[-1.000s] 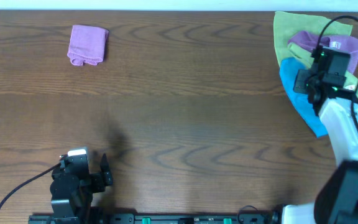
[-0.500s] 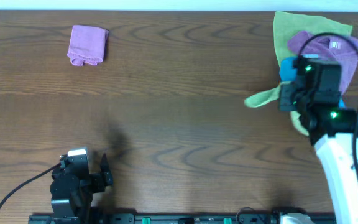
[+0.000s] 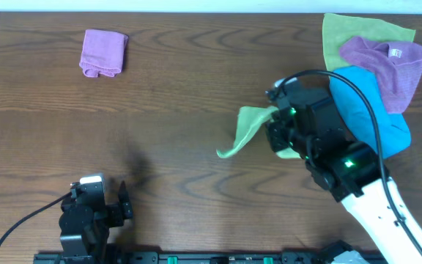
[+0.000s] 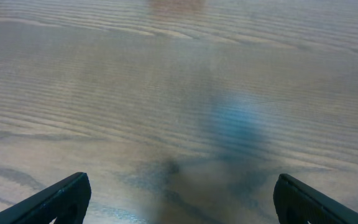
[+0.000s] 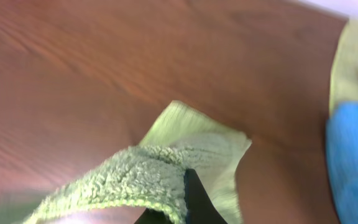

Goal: Fold the cloth
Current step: 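Drag the green cloth left toward the table center with the right gripper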

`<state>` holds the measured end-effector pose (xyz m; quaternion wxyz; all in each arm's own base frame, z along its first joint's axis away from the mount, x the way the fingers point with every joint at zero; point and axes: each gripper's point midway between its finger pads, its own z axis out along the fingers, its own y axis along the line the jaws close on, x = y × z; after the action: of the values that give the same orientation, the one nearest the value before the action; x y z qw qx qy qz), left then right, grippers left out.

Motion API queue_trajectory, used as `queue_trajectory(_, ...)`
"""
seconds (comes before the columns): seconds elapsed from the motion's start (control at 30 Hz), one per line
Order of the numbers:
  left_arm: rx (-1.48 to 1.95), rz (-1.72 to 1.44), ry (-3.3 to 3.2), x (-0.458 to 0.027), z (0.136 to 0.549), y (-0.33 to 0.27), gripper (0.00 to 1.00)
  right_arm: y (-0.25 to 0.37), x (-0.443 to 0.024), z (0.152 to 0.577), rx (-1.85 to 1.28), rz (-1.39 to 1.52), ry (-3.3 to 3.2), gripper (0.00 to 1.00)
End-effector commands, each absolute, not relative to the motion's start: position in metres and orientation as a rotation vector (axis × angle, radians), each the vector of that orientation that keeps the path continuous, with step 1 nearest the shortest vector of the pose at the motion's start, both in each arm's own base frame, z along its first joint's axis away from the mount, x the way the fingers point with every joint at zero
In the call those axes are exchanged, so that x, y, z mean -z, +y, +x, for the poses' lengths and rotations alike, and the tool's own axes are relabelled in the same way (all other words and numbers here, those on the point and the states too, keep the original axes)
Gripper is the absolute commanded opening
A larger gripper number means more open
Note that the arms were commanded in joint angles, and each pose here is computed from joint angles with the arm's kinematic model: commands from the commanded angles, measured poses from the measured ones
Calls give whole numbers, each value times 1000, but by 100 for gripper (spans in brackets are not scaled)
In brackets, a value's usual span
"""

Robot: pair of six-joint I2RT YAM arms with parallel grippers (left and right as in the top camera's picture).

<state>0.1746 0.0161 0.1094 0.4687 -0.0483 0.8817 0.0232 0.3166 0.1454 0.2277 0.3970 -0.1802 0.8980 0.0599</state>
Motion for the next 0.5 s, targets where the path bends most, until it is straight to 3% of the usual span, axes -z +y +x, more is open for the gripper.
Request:
queue_trajectory(0.0, -67, -111, 2164, -107, 174, 17, 95, 156, -230, 334, -153, -475, 2230, 1)
queue_trajectory(0.2, -67, -111, 2164, -107, 174, 17, 95, 182, -205, 380, -148, -537, 2226, 1)
queue_trajectory(0.33, -67, -111, 2164, -107, 174, 17, 95, 200, -196, 383, -194, -610, 2274, 1)
queue_trajectory(0.47, -67, -111, 2164, -107, 174, 17, 95, 192, -189, 372, -127, -627, 2347, 11)
